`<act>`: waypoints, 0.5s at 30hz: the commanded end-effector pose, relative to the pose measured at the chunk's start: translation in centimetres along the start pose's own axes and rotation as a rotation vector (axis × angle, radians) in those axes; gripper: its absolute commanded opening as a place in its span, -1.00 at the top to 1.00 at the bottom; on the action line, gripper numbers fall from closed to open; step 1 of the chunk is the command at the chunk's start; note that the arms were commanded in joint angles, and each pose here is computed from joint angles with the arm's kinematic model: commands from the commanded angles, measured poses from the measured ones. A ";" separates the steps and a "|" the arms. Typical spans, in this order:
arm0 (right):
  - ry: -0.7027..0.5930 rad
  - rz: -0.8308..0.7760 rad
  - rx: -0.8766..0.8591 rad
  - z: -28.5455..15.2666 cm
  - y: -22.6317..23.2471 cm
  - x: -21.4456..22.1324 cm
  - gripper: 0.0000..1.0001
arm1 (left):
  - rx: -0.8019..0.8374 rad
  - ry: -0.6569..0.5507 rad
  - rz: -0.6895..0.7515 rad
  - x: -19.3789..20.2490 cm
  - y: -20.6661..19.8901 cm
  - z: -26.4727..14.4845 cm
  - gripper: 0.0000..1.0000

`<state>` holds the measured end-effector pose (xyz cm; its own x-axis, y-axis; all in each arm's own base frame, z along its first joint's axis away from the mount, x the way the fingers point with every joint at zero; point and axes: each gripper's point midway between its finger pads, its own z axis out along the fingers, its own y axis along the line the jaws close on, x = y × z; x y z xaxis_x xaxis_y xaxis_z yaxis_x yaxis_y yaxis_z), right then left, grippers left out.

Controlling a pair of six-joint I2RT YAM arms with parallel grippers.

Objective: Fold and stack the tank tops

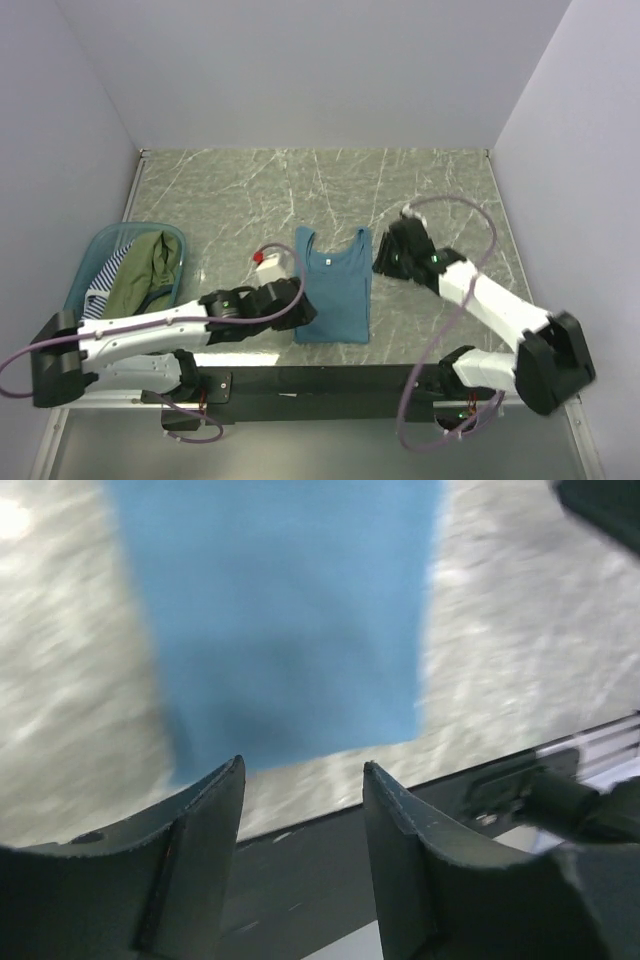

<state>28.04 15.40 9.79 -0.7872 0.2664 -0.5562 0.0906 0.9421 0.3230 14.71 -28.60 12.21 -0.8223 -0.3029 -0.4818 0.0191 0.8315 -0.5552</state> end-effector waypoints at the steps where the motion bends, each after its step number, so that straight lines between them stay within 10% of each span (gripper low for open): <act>1: -0.001 0.041 -0.061 -1.8 0.6 3.6 0.05 | -0.048 0.007 -0.092 0.8 3.2 -0.8 -0.13; 15: 0.160 0.087 -0.152 -3.9 0.2 17.2 0.05 | -0.003 0.131 -0.159 5.7 6.6 0.8 -0.11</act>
<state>11.88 18.71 3.10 -0.8911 0.2082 -0.4031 0.0099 0.8972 0.4415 10.14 -23.58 4.16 -0.8910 -0.3221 -0.3198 -0.1049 0.8317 -0.5452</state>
